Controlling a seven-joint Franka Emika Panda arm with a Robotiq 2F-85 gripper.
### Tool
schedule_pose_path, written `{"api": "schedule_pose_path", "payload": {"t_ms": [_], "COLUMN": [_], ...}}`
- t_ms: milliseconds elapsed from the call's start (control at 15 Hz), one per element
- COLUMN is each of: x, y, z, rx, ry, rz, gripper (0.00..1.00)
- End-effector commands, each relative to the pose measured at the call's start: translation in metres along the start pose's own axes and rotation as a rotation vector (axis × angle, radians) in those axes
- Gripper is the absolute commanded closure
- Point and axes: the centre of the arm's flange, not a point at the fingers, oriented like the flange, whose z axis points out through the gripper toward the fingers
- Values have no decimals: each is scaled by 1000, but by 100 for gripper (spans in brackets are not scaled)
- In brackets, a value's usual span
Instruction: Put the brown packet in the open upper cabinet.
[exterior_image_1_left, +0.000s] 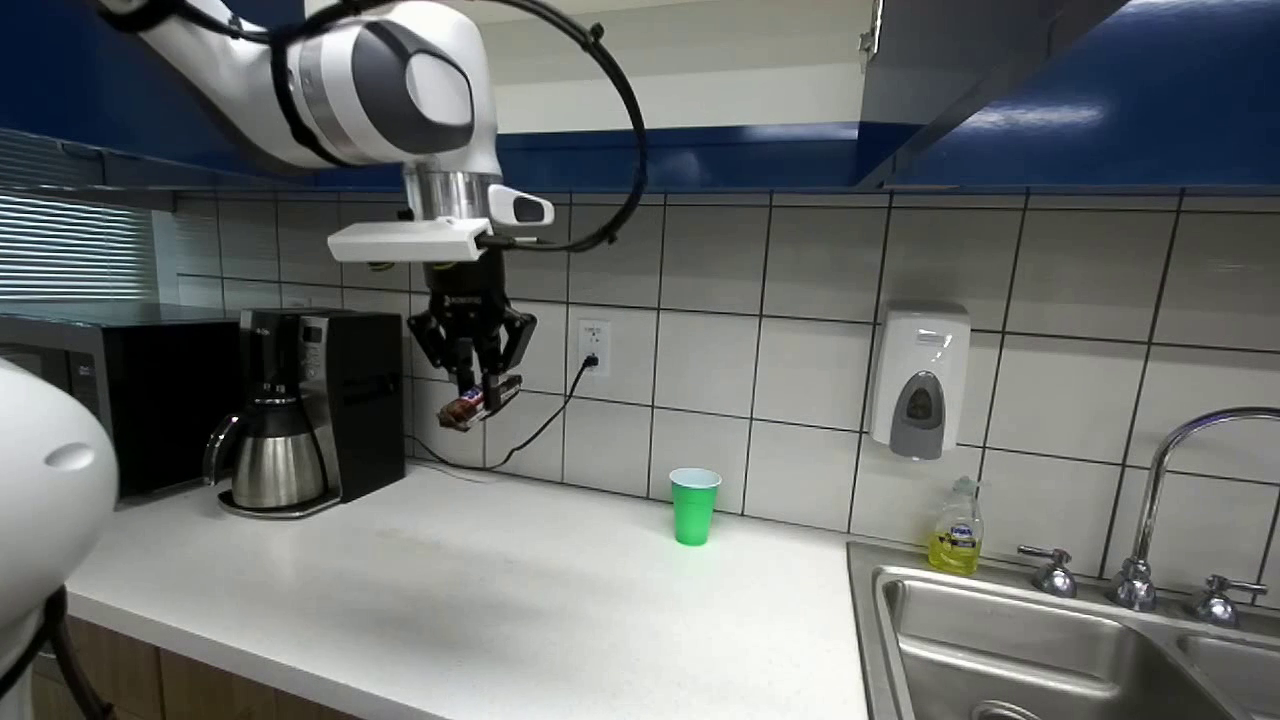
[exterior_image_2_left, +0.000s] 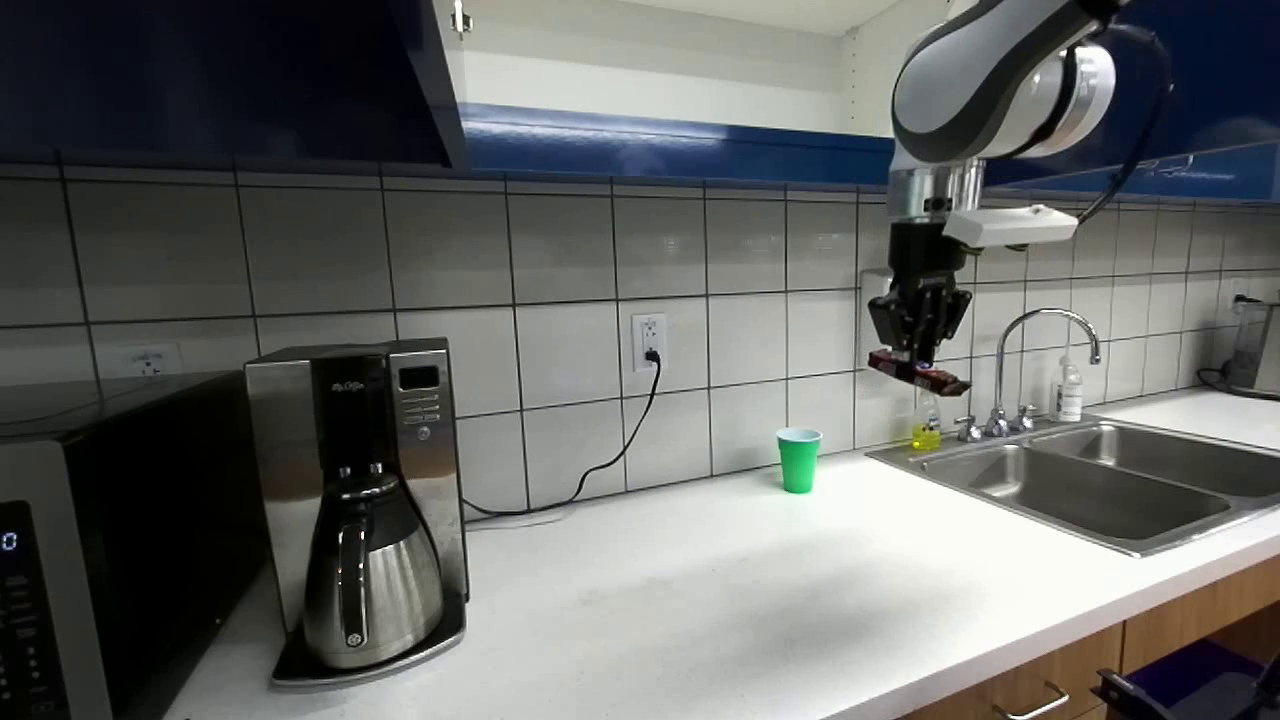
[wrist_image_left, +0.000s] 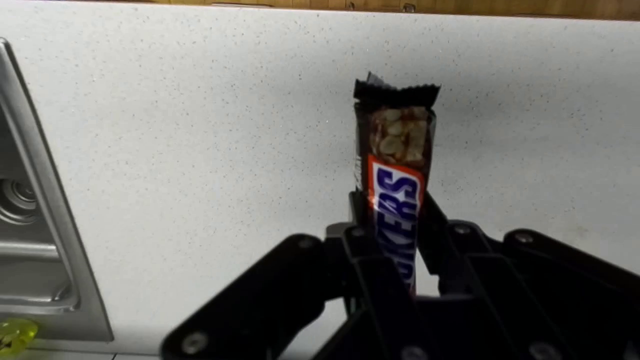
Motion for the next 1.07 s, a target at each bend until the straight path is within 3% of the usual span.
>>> {"api": "schedule_pose_path", "payload": {"t_ms": [0, 467, 1000], "x": [-18, -9, 37], "y": [12, 20, 12], "z": [-77, -221, -331], "rx": [-36, -56, -85], "ry": [130, 411, 583], "rz": [-7, 53, 26], "gripper": [94, 94, 94]}}
